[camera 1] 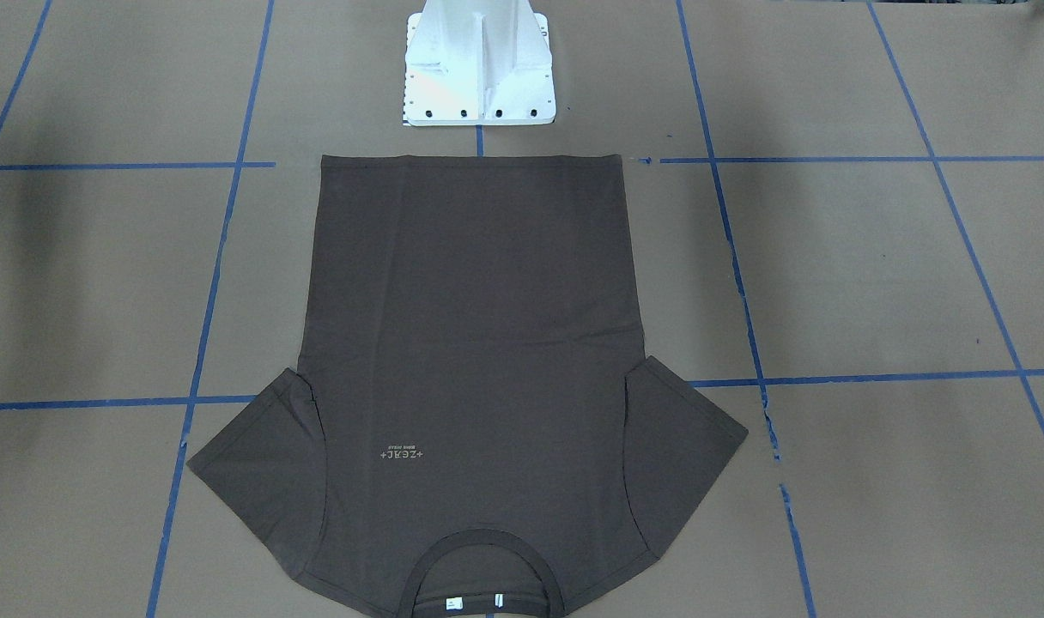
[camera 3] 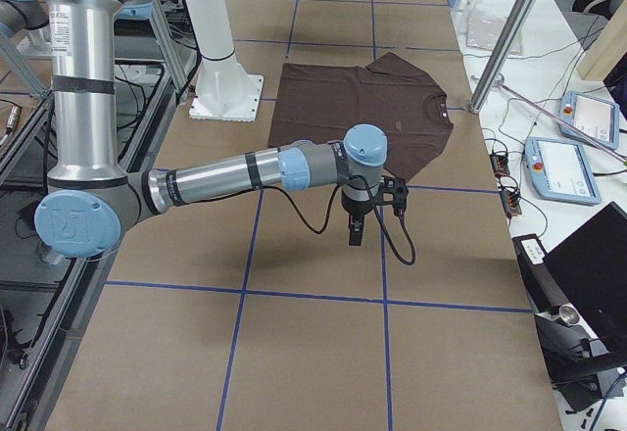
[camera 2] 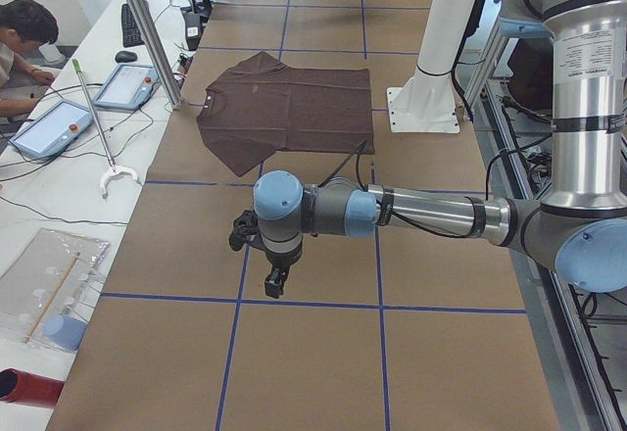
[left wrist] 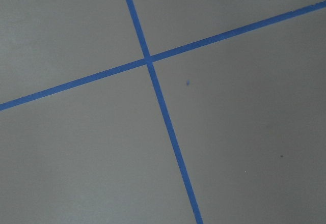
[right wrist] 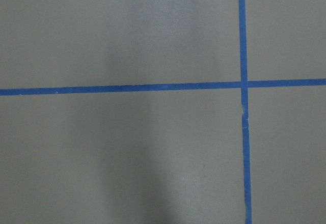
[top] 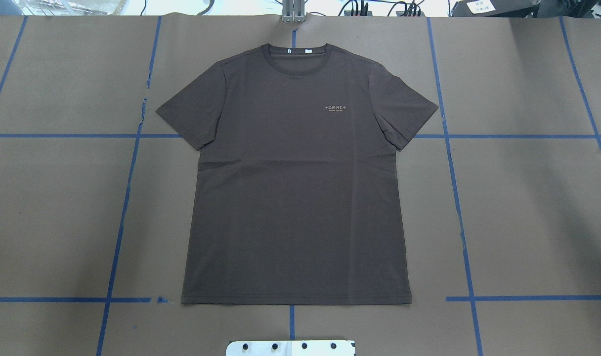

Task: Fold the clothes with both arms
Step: 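Move the right gripper toward the T-shirt sleeve nearest it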

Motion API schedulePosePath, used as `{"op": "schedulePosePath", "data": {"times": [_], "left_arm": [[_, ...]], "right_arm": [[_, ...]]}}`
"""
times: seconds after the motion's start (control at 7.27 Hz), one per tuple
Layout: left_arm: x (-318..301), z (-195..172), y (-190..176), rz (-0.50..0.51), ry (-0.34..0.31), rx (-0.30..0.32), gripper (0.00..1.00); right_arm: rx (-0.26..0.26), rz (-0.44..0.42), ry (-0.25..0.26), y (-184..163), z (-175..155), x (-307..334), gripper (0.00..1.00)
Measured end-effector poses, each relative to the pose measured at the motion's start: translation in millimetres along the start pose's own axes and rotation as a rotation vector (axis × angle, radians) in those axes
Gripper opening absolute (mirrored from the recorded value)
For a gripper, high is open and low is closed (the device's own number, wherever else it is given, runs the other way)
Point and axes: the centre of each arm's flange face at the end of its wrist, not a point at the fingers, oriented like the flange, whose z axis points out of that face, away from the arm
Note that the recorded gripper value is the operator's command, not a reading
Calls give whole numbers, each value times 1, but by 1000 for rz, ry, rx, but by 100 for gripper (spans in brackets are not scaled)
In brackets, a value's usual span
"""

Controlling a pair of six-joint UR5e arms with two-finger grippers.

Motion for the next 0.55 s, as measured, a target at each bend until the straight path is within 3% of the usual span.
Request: {"op": "schedulePosePath", "data": {"times": [0.55], "left_arm": [[1,-14,-1,2,9,34,100]], "right_arm": [[-7,13,-8,5,3,3,100]]}}
